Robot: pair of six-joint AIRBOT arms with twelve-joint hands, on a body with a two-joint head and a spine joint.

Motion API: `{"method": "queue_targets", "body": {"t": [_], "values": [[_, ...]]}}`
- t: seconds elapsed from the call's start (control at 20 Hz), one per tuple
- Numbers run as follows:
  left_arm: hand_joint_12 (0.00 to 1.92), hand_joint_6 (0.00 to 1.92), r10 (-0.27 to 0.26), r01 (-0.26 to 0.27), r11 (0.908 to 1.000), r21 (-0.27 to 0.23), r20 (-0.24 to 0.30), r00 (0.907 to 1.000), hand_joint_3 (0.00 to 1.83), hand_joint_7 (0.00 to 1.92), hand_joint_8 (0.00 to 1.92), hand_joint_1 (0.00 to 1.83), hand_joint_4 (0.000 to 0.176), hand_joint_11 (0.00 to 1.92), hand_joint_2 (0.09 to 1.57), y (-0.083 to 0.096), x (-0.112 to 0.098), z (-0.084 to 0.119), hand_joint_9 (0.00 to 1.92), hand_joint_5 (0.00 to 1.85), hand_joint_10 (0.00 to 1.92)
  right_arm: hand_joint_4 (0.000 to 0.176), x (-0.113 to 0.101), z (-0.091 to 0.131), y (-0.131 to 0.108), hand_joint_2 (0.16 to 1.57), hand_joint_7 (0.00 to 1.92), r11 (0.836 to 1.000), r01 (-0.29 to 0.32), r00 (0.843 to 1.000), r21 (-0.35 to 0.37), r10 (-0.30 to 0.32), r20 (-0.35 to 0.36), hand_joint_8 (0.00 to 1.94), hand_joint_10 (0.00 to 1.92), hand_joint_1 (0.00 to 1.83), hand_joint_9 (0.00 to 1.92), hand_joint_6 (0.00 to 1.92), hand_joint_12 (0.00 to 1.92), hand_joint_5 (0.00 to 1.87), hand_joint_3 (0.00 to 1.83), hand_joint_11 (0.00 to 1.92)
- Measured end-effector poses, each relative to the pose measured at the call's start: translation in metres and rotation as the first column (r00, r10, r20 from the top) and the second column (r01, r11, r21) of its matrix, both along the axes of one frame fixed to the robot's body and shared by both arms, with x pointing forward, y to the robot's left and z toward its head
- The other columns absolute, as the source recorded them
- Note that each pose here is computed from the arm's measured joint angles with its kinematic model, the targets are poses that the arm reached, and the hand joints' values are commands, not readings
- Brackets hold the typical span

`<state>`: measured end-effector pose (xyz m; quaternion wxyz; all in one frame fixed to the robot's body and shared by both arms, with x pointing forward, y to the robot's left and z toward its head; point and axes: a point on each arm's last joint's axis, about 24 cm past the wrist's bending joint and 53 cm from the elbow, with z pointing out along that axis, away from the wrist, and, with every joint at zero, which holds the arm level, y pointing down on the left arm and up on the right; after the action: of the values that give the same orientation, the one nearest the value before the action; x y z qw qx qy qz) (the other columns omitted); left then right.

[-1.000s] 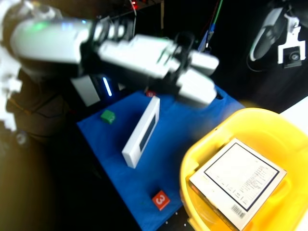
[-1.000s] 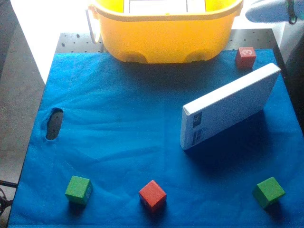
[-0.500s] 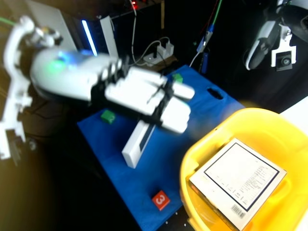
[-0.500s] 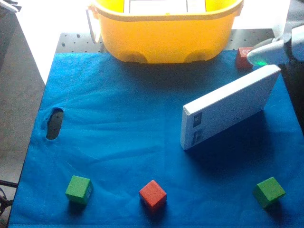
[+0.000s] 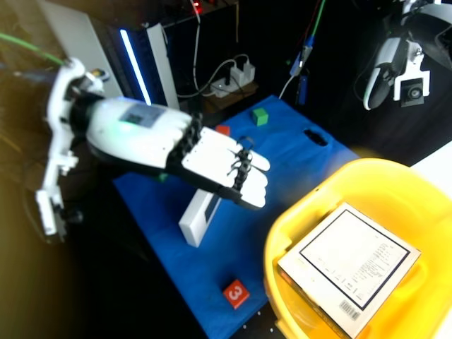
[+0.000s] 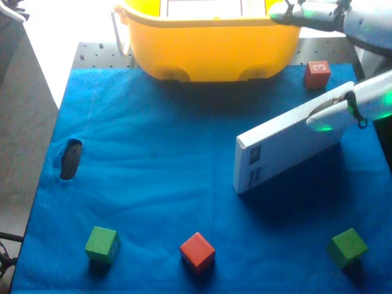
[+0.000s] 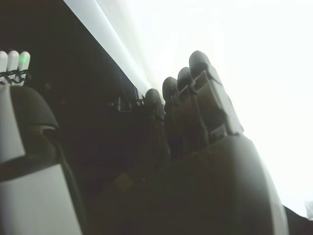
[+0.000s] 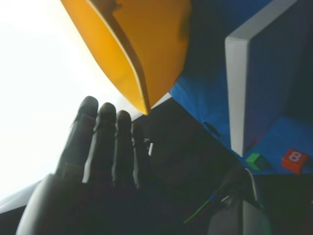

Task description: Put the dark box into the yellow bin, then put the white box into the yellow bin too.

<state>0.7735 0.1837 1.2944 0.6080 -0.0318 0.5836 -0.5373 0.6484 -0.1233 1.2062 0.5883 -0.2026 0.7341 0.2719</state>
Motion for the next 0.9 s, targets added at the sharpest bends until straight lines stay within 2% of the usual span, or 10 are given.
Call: {"method": "queue_targets", "body": {"t": [0.05, 0.1, 0.15, 0.2, 0.25, 0.4, 0.45, 0.65, 0.85, 0.9], "values": [[0.06, 0.0, 0.0, 0.0, 1.0, 0.003, -0.004, 1.0, 0.0, 0.36, 0.0, 1.23, 0.057, 0.32, 0.78, 0.0, 0.0, -0.002, 0.32, 0.42, 0.01, 0.0, -0.001, -0.005, 0.002, 0.83, 0.3, 1.0, -0.005, 1.0, -0.007, 0.005, -0.01, 0.01, 0.01, 0.32, 0.3, 0.0, 0.04, 0.17, 0.0, 0.27], [0.07, 0.0, 0.003, -0.003, 1.0, 0.007, -0.008, 1.0, 0.0, 0.36, 0.0, 1.23, 0.052, 0.34, 0.78, 0.0, 0.001, -0.004, 0.31, 0.42, 0.0, 0.0, -0.003, -0.011, 0.004, 0.83, 0.28, 1.0, -0.011, 1.0, -0.013, 0.011, -0.02, 0.0, 0.01, 0.36, 0.29, 0.0, 0.04, 0.17, 0.0, 0.25], [0.07, 0.0, 0.006, -0.005, 0.9999, 0.011, -0.01, 0.9999, 0.0, 0.37, 0.0, 1.22, 0.064, 0.35, 0.77, 0.001, 0.001, -0.005, 0.33, 0.42, 0.01, 0.0, -0.004, -0.015, 0.006, 0.82, 0.28, 1.0, -0.015, 0.999, -0.018, 0.015, -0.028, 0.0, 0.01, 0.35, 0.29, 0.0, 0.03, 0.18, 0.0, 0.24], [0.07, 0.0, 0.007, -0.007, 0.9999, 0.011, -0.01, 0.9999, 0.0, 0.37, 0.0, 1.24, 0.061, 0.35, 0.77, 0.001, 0.001, -0.005, 0.33, 0.42, 0.01, 0.0, -0.006, -0.022, 0.01, 0.81, 0.29, 0.999, -0.025, 0.999, -0.025, 0.023, -0.041, 0.01, 0.0, 0.36, 0.28, 0.0, 0.03, 0.18, 0.0, 0.24], [0.07, 0.0, 0.007, -0.007, 0.9999, 0.009, -0.01, 0.9999, 0.0, 0.37, 0.01, 1.24, 0.042, 0.34, 0.78, 0.001, 0.001, -0.005, 0.33, 0.4, 0.01, 0.0, -0.007, -0.024, 0.012, 0.82, 0.3, 0.999, -0.029, 0.999, -0.026, 0.028, -0.045, 0.01, 0.0, 0.38, 0.28, 0.0, 0.03, 0.17, 0.0, 0.23], [0.05, 0.0, 0.01, -0.01, 0.9999, 0.01, -0.019, 0.9998, 0.0, 0.34, 0.0, 1.23, 0.068, 0.29, 0.78, 0.002, 0.002, -0.009, 0.28, 0.39, 0.0, 0.0, -0.012, -0.036, 0.018, 0.8, 0.28, 0.998, -0.047, 0.997, -0.035, 0.045, -0.065, 0.0, 0.0, 0.45, 0.27, 0.0, 0.02, 0.17, 0.0, 0.21], [0.06, 0.01, 0.012, -0.011, 0.9999, 0.013, -0.021, 0.9997, 0.0, 0.35, 0.01, 1.23, 0.058, 0.3, 0.77, 0.002, 0.002, -0.01, 0.29, 0.4, 0.01, 0.0, -0.012, -0.039, 0.018, 0.8, 0.29, 0.998, -0.049, 0.996, -0.042, 0.045, -0.073, 0.0, 0.01, 0.47, 0.29, 0.0, 0.03, 0.18, 0.0, 0.24], [0.05, 0.0, 0.011, -0.01, 0.9998, 0.014, -0.025, 0.9996, 0.0, 0.34, 0.0, 1.2, 0.058, 0.29, 0.77, 0.002, 0.002, -0.011, 0.29, 0.39, 0.0, 0.0, -0.014, -0.045, 0.024, 0.76, 0.31, 0.997, -0.061, 0.995, -0.043, 0.057, -0.084, 0.01, 0.01, 0.51, 0.3, 0.01, 0.03, 0.17, 0.0, 0.25], [0.05, 0.0, 0.013, -0.012, 0.9998, 0.013, -0.027, 0.9996, 0.0, 0.31, 0.0, 1.19, 0.103, 0.29, 0.77, 0.003, 0.002, -0.012, 0.29, 0.38, 0.0, 0.0, -0.015, -0.049, 0.028, 0.75, 0.31, 0.997, -0.07, 0.994, -0.042, 0.065, -0.09, 0.0, 0.0, 0.54, 0.29, 0.0, 0.02, 0.16, 0.0, 0.22], [0.06, 0.01, 0.013, -0.012, 0.9998, 0.013, -0.029, 0.9995, 0.0, 0.33, 0.01, 1.2, 0.106, 0.29, 0.76, 0.003, 0.002, -0.013, 0.3, 0.39, 0.01, 0.001, -0.015, -0.049, 0.029, 0.76, 0.29, 0.997, -0.07, 0.994, -0.043, 0.065, -0.092, 0.0, 0.0, 0.52, 0.29, 0.0, 0.02, 0.14, 0.0, 0.22]]}}
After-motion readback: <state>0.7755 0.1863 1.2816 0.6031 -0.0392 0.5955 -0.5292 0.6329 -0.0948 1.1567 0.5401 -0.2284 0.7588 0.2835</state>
